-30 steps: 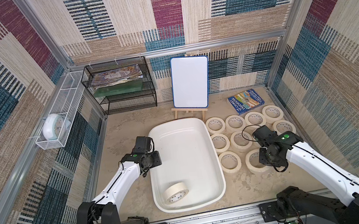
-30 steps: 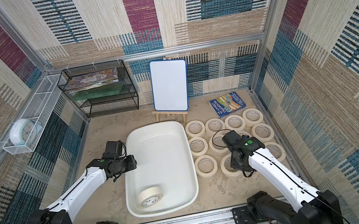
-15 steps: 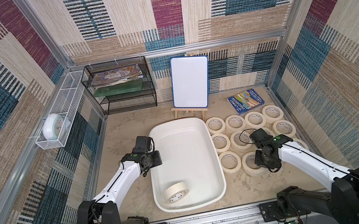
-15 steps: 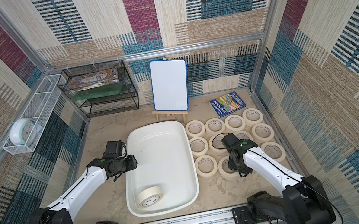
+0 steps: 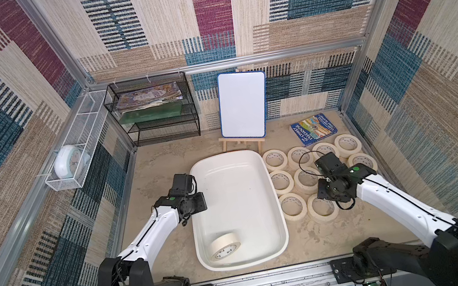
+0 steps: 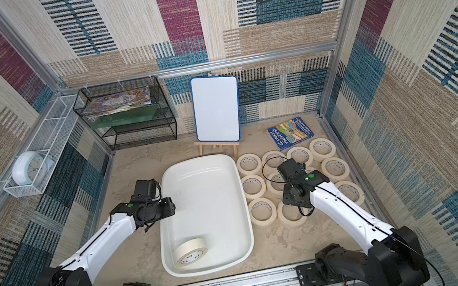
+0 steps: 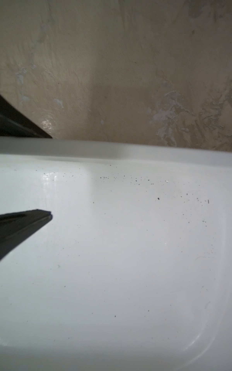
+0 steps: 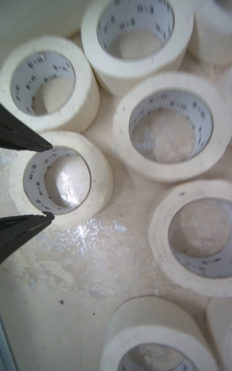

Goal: Take out the art tape in the storage box
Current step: Place the art tape at the center of the board, then pick up the art tape from the storage box.

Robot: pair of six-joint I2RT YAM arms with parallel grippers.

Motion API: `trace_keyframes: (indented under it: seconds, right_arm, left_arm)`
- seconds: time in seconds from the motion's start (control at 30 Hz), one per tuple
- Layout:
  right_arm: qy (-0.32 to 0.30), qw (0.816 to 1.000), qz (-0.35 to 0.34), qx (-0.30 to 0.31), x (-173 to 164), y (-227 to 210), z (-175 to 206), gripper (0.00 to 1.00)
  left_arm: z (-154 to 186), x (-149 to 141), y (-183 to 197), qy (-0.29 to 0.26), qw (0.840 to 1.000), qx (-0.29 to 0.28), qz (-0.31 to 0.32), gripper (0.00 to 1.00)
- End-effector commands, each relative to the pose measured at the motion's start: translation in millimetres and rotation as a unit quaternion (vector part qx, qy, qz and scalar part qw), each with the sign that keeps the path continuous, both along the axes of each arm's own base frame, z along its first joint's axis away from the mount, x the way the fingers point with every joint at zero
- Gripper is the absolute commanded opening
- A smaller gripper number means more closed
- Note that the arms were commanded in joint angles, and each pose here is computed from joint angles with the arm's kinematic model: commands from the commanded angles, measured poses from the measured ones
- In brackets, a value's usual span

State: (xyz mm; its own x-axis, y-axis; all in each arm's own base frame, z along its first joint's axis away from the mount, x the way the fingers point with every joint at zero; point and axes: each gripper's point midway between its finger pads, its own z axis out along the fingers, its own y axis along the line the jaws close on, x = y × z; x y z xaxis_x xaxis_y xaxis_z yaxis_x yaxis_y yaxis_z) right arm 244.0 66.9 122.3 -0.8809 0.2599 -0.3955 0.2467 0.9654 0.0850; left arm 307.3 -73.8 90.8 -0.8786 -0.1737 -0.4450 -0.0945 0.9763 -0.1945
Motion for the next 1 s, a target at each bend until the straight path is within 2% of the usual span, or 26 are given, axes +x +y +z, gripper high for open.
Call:
trace_keyframes:
  seconds: [0.0,0.17,0.3,0.5,0.67,0.73,0.77,0.8,0.97]
  right_arm:
    - [-0.056,0.990,0.105,0.074,15,53,32,0.55]
    - [-0.058,0.949,0.299,0.082,1,152,42,0.54]
    - [-0.059,0.891,0.433,0.120,-22,228,41,0.56]
    - [-0.047,0.818,0.555,0.144,-67,298,42,0.59]
    - [-0.034,0.779,0.609,0.145,-95,329,33,0.61]
    - [-0.037,0.767,0.623,0.150,-100,335,32,0.67]
    - [-0.036,0.762,0.629,0.151,-103,337,31,0.90]
    - [-0.038,0.756,0.636,0.149,-106,340,31,1.00]
    - [-0.040,0.733,0.661,0.158,-122,345,21,0.99]
  left_arm:
    - [7,4,-3,-0.015,1.000,-0.009,-0.004,0.57]
    - [9,3,-3,-0.016,1.000,-0.010,-0.001,0.57]
    - [15,1,-5,-0.012,1.000,-0.019,-0.004,0.59]
    - [25,-3,0,-0.018,1.000,-0.007,0.001,0.59]
    - [30,-3,1,-0.018,1.000,-0.006,0.000,0.59]
    - [34,-5,2,-0.022,1.000,-0.003,0.001,0.59]
    - [36,-6,3,-0.025,1.000,-0.002,0.002,0.59]
    - [39,-7,4,-0.029,1.000,0.000,0.003,0.59]
    - [47,-12,8,-0.036,0.999,0.004,0.009,0.59]
